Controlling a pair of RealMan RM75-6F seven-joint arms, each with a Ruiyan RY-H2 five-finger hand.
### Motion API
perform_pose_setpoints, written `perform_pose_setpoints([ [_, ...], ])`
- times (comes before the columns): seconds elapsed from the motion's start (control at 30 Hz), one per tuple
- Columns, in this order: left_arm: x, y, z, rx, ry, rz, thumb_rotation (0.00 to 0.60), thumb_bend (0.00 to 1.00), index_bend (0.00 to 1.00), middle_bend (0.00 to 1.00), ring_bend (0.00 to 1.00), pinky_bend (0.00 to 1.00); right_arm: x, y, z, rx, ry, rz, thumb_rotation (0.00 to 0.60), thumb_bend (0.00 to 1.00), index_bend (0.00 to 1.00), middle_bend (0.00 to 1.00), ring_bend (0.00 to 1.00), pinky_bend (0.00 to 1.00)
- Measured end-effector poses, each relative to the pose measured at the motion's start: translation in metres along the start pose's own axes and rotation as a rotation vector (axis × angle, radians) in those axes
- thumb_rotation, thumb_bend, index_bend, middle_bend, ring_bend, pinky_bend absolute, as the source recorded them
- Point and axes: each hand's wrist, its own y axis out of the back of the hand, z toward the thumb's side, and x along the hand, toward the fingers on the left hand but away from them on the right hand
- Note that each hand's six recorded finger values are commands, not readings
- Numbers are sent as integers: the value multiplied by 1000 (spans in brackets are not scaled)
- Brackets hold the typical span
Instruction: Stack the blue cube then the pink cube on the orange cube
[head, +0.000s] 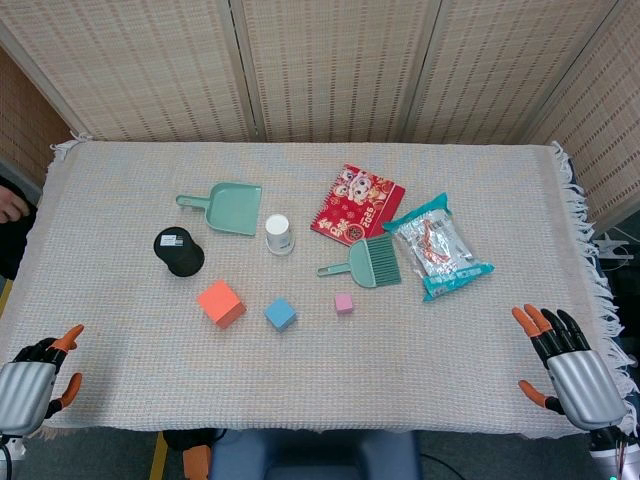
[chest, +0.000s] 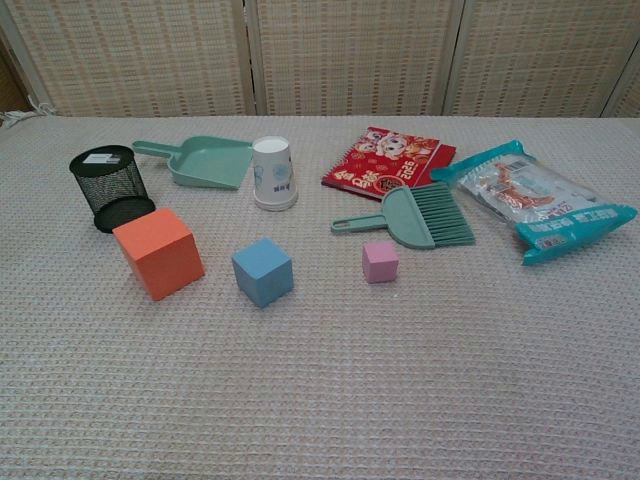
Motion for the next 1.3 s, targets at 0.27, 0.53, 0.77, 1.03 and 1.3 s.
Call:
perform_pose_setpoints([
  [0.27,4,0,10,-13,-56,31,600,384,80,260,239,375,-3,-2,-3,-3,-16,11,600,94,0,0,0,0],
  [0.53,19,-11,44,-82,-240,-40,600,371,7,73,94,309,-12,-7,-7,10,-50,21,600,94,0,0,0,0],
  [0.77,42,-17,90,-56,-379,-80,600,364,8,716,771,948,-23,-10,-14,14,-96,29,600,95,0,0,0,0],
  [1.03,85,-27,176,-8,-503,-142,600,366,85,997,1000,1000,-31,-10,-19,8,-117,41,600,94,0,0,0,0],
  [1.3,109,-22,230,3,-552,-107,600,365,157,1000,1000,1000,-30,-8,-22,-4,-126,39,600,94,0,0,0,0],
])
